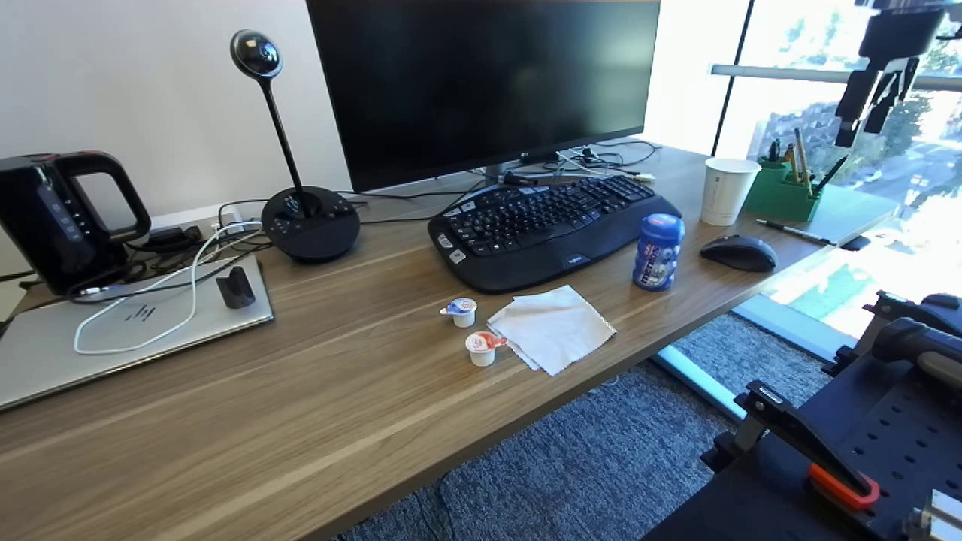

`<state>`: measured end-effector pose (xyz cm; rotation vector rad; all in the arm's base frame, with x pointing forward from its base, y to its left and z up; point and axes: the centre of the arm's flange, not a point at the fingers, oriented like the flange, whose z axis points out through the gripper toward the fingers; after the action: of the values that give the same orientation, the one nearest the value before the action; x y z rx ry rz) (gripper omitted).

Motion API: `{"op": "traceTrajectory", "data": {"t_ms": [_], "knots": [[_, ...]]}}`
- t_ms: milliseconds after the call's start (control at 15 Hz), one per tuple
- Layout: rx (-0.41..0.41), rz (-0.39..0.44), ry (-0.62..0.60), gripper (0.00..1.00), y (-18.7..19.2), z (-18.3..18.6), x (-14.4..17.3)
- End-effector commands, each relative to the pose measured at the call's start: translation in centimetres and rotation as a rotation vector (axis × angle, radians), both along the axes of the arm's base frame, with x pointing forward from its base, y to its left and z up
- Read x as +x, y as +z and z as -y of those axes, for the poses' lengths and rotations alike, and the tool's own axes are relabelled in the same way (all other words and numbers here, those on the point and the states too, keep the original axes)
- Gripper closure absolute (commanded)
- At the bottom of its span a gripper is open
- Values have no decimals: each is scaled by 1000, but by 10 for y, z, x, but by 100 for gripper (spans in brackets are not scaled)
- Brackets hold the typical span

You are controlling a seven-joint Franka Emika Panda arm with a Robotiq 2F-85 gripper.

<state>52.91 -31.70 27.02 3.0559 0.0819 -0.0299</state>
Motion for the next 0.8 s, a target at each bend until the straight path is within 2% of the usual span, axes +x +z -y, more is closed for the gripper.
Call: {"op": "traceTrajectory", "data": {"t_ms": [0,733], "knots": [[-5,30,32,0,12,-6,-5],[8,19,50,0,32,-11,-4]]}}
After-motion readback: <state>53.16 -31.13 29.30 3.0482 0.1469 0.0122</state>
